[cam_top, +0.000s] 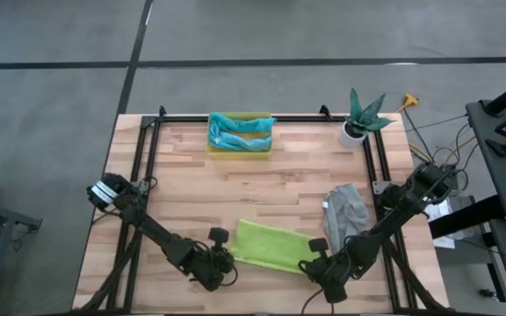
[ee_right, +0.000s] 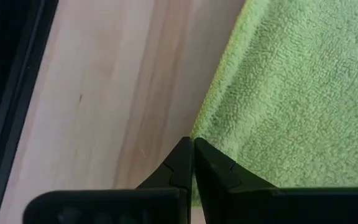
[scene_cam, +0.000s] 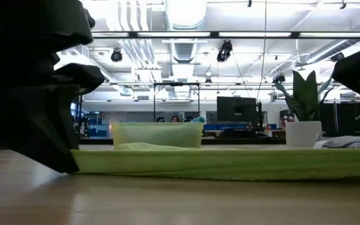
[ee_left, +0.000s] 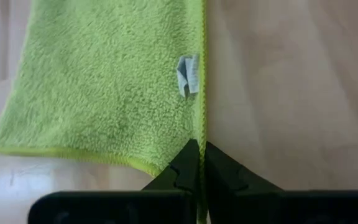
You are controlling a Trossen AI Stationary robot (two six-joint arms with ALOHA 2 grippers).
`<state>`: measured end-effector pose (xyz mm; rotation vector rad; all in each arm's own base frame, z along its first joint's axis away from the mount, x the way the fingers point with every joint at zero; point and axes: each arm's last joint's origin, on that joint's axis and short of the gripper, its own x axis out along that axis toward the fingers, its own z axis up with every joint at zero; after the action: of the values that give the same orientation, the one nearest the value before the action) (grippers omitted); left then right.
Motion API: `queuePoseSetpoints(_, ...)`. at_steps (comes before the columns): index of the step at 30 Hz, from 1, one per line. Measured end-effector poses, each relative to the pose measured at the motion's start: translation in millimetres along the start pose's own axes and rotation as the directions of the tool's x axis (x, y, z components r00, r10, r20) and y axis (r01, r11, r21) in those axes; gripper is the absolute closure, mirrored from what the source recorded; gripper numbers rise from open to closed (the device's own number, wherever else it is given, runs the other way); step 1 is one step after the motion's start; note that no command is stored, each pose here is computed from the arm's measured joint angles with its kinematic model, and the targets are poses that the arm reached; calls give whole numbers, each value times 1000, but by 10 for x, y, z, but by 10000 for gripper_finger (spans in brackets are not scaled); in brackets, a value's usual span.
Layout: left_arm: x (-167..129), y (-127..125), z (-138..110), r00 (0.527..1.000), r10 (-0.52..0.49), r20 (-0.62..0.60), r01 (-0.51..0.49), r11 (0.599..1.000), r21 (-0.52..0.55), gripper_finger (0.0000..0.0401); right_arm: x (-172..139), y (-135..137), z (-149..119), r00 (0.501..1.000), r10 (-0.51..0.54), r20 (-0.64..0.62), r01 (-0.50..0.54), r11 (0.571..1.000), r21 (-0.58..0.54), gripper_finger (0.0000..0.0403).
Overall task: Roll microfiber towels into tight, uniform cylinder then place into a basket
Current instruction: Roll the green towel
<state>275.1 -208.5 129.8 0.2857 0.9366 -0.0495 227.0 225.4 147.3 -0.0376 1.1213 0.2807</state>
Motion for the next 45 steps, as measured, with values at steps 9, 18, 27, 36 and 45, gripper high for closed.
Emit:
queuePoseSetpoints(9,-68,-13,73,998,-67,-16,68,996,56,401,-95,101,173,996,9,94,-3,998,-64,394)
queuePoseSetpoints(18,-77,-23,30,994,-101,-28,103,993,52,391,-66,89,123,996,-19,92,19,1000,6,348)
queuePoseSetpoints(27,-83,-19,29,993,-113,-30,114,993,23,268,-3,4,13,989,-114,93,106,990,88,246)
queuePoseSetpoints(36,-317,57,12,983,-157,-92,162,986,42,210,-26,39,15,988,-119,94,112,990,84,194)
queuePoseSetpoints(45,-522,201,39,1000,-19,-21,20,999,43,209,-20,82,6,988,-111,105,104,992,74,198)
